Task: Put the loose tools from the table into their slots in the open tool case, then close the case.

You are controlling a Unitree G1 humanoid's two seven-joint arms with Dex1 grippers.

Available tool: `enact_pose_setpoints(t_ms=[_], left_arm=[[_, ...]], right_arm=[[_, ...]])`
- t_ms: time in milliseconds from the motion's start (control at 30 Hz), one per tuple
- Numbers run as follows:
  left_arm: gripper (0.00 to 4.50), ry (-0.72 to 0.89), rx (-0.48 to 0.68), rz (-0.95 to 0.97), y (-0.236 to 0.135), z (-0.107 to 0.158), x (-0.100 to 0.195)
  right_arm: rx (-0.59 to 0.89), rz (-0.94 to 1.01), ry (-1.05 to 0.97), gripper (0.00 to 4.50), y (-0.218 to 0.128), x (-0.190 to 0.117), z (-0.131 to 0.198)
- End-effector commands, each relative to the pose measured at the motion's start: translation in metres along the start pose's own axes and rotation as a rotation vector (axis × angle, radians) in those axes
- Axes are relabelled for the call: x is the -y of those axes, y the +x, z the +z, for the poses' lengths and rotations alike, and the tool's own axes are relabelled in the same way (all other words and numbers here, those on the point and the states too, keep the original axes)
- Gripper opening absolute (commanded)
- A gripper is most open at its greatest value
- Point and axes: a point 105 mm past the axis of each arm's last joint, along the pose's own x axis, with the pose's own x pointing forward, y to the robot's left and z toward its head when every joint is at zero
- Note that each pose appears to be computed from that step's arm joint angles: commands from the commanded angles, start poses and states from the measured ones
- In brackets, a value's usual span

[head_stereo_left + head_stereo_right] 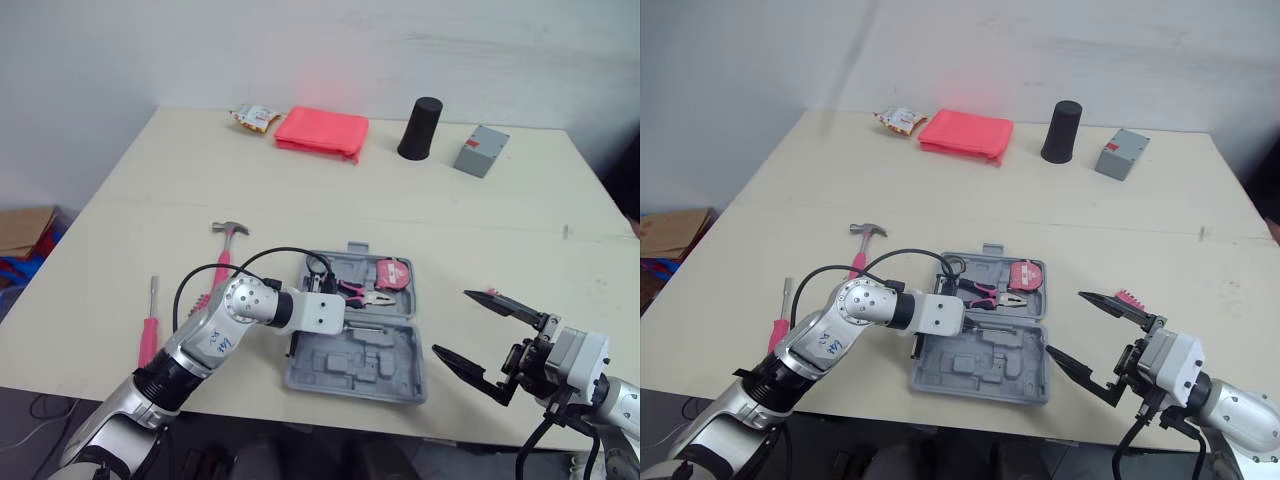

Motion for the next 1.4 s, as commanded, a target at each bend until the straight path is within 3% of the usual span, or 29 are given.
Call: enact_pose_setpoints(t_ms=[33, 100, 200, 333, 500, 533, 633, 733, 833, 867, 967, 1100, 1200, 1400], left_arm=[[0.04, -0.111, 0.035, -0.025, 0.007, -0.012, 0.014], [0.04, -0.057, 0.218, 0.04, -0.009, 0.013, 0.001], [0.04, 0.002, 0.402, 0.145, -0.044, 0.03, -0.012], [0.04, -0.043, 0.487, 0.229, -0.088, 0.02, -0.012], [0.04, -0.332, 0.447, 0.393, -0.144, -0.016, -0.012], [0.27, -0.367, 0.409, 0.458, -0.161, -0.03, -0.011], [1.26, -0.448, 0.238, 0.687, -0.221, -0.077, 0.001], [2.77, -0.551, 0.077, 0.874, -0.28, -0.122, 0.03], [4.23, -0.591, -0.049, 1.066, -0.33, -0.148, 0.053], [4.43, -0.599, -0.086, 1.145, -0.348, -0.155, 0.061], [4.43, -0.694, -0.167, 1.361, -0.395, -0.174, 0.098], [4.43, -0.809, -0.276, 1.477, -0.416, -0.186, 0.153], [4.43, -0.79, -0.242, 1.499, -0.416, -0.183, 0.148], [4.43, -0.752, -0.056, 1.396, -0.38, -0.166, 0.102]], right_arm=[[0.023, -0.037, -0.029, 4.5, 0.0, 0.006, 0.006], [0.028, -0.058, -0.038, 4.5, -0.001, 0.01, 0.007], [0.02, -0.09, -0.051, 4.5, -0.008, 0.019, 0.011], [-0.044, -0.115, -0.079, 4.5, -0.031, 0.028, 0.009], [-0.173, -0.192, -0.132, 4.5, -0.08, 0.045, -0.004], [-0.211, -0.224, -0.138, 4.5, -0.096, 0.049, -0.009], [-0.328, -0.334, -0.161, 4.5, -0.145, 0.061, -0.023], [-0.428, -0.409, -0.167, 4.5, -0.185, 0.065, -0.038], [-0.499, -0.459, -0.166, 4.5, -0.213, 0.069, -0.049], [-0.514, -0.478, -0.167, 4.5, -0.22, 0.071, -0.051], [-0.544, -0.535, -0.177, 4.5, -0.237, 0.079, -0.055], [-0.558, -0.557, -0.17, 4.5, -0.243, 0.082, -0.064], [-0.536, -0.532, -0.163, 4.5, -0.236, 0.084, -0.069], [-0.421, -0.457, -0.175, 4.5, -0.201, 0.1, -0.07]])
